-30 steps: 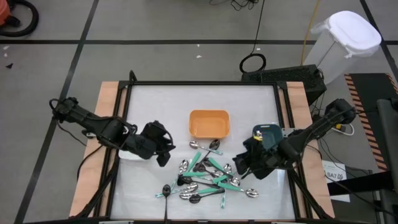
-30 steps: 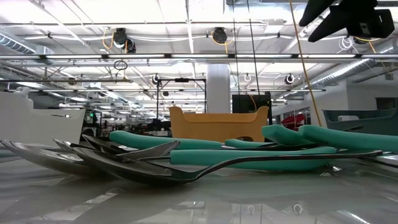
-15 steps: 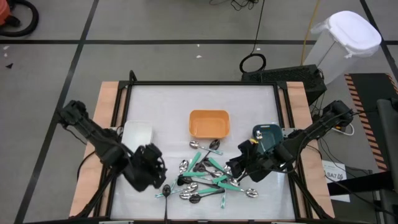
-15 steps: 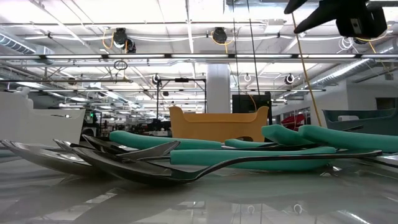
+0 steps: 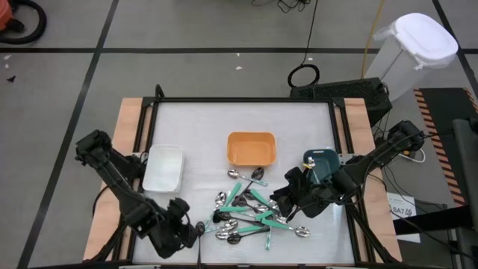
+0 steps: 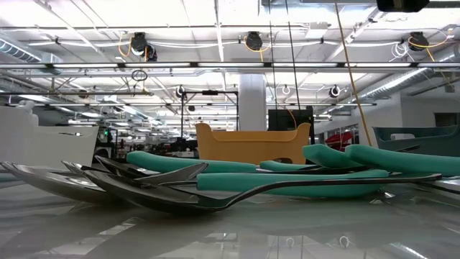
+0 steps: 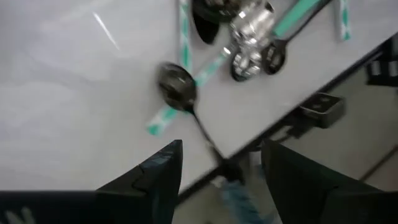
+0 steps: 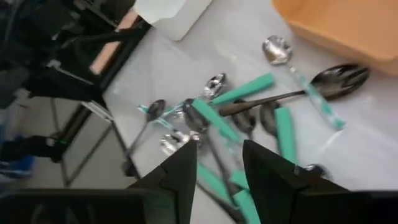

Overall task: Sort silverware by color (type)
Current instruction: Put the black spoon into the white bin

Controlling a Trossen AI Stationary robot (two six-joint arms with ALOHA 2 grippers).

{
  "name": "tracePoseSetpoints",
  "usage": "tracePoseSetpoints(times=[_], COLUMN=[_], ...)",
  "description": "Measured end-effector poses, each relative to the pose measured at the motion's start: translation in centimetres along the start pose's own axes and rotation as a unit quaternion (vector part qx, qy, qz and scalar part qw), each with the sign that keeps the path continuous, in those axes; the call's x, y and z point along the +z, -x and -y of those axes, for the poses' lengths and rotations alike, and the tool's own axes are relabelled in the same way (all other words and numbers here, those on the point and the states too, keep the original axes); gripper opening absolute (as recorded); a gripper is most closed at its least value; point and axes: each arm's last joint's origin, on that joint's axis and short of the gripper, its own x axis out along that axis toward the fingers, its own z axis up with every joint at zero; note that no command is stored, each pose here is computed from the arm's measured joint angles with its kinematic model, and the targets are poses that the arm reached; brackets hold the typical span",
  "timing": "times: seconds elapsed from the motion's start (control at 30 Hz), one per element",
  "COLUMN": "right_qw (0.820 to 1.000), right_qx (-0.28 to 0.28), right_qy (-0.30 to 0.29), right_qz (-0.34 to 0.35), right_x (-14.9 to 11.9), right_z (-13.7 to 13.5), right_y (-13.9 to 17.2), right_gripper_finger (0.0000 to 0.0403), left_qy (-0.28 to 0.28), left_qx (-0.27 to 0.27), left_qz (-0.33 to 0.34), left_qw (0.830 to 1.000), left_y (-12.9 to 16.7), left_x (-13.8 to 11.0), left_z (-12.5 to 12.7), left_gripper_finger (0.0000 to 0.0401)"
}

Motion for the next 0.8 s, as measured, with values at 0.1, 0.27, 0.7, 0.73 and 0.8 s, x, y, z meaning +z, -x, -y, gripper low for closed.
tracePoseSetpoints(times=[0.1,0.27,0.7,0.73,0.8], right_qw=[1.0,0.995,0.979,0.977,0.975], right_qx=[-0.008,0.003,0.027,0.028,0.023], right_qy=[0.019,0.041,0.121,0.127,0.137], right_qz=[-0.01,-0.092,-0.16,-0.167,-0.174], right_x=[0.5,0.8,-0.9,-1.0,-1.2], right_z=[0.2,0.5,0.3,0.4,0.5], right_y=[-0.2,-0.6,0.2,0.2,0.3], right_gripper_finger=[0.0125,0.0125,0.0125,0.0125,0.0125], left_qy=[0.048,0.125,0.156,0.156,0.158], left_qx=[-0.02,-0.02,0.05,0.055,0.063], left_qz=[-0.01,-0.024,-0.02,-0.019,-0.015], left_qw=[0.999,0.992,0.986,0.986,0.985], left_y=[-0.8,-2.9,-8.3,-8.7,-9.4], left_x=[-0.8,-2.0,-3.1,-3.1,-3.0], left_z=[0.6,1.1,0.8,0.7,0.7], left_gripper_finger=[0.0216,0.0216,0.0216,0.0216,0.0216])
